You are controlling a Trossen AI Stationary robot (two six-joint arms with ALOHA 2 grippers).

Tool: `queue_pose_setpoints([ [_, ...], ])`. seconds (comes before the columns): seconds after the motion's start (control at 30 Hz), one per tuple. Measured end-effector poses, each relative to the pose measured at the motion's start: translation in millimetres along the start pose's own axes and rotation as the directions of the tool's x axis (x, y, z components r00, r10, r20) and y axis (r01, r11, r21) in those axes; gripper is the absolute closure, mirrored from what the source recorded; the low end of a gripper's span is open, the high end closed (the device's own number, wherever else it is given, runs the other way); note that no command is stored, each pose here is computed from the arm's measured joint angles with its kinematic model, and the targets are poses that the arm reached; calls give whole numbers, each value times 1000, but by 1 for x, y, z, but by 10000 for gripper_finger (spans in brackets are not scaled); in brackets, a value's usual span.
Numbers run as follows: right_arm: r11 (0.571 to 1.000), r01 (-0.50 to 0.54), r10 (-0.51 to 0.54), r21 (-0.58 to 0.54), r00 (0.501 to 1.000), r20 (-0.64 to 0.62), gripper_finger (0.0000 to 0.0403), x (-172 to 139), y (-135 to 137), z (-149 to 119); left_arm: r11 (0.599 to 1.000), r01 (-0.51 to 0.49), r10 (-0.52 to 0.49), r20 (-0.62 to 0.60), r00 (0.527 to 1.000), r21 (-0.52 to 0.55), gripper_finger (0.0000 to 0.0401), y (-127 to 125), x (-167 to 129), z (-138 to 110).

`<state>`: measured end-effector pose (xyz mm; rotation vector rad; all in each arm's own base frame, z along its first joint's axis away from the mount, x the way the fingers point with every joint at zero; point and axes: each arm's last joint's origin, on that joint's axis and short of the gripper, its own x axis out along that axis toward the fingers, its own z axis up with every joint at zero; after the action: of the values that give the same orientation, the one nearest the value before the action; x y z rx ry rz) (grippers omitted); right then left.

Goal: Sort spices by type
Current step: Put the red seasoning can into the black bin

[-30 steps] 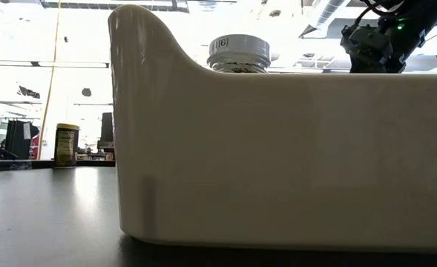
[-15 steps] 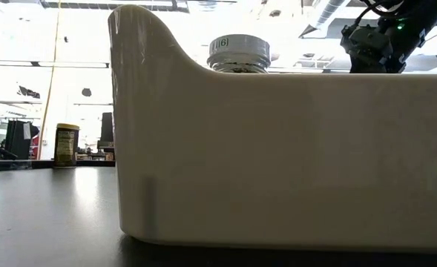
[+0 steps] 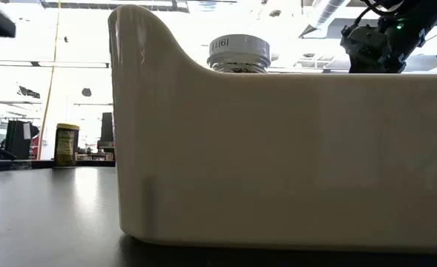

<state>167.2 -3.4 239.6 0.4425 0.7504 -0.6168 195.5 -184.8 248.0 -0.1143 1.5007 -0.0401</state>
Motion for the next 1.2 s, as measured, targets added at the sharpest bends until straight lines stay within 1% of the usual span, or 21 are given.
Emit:
queue_pose_setpoints([
  [0.07, 1000, 0, 0, 5, 1000, 0, 112, 0, 0, 0, 996, -1, 1, 9, 1000, -87, 185, 12, -15, 6],
  [0.13, 1000, 0, 0, 16, 1000, 0, 112, 0, 0, 0, 991, 1, 3, 27, 1000, -136, 185, 22, -30, 13],
  [0.23, 1000, 0, 0, 18, 1000, 0, 112, 0, 0, 0, 988, -7, 21, 93, 995, -154, 185, 35, -53, 29],
  [0.33, 999, 0, 0, 34, 1000, -1, 112, 0, 0, 0, 986, 3, 29, 193, 981, -165, 185, 49, -76, 47],
  [0.47, 999, 0, 0, 43, 1000, -3, 112, 0, 0, 0, 963, 0, 81, 291, 953, -269, 185, 75, -99, 66],
  [0.53, 999, -4, 4, 35, 1000, -8, 112, 0, 0, 0, 957, -4, 103, 328, 939, -288, 185, 86, -109, 73],
  [0.67, 999, -5, 5, 35, 1000, -8, 112, 0, 0, 0, 969, -6, 107, 394, 913, -248, 185, 103, -120, 90],
  [0.77, 999, -5, 5, 34, 1000, -8, 112, 0, 0, 0, 984, -40, 108, 402, 909, -173, 185, 108, -127, 109],
  [0.87, 999, -5, 5, 35, 1000, -8, 112, 0, 0, 0, 992, -95, 122, 404, 907, -87, 185, 113, -135, 135],
  [1.03, 999, -5, 5, 34, 1000, -8, 112, 0, 0, 0, 989, -144, 147, 359, 922, -34, 185, 125, -136, 178],
  [1.13, 999, -4, 5, 34, 1000, -9, 112, 0, 0, 0, 993, -116, 112, 299, 948, -4, 185, 132, -128, 197],
  [1.2, 999, -1, 1, 32, 1000, -13, 112, 1, 0, -1, 996, -86, 84, 254, 963, -4, 185, 135, -118, 208],
])
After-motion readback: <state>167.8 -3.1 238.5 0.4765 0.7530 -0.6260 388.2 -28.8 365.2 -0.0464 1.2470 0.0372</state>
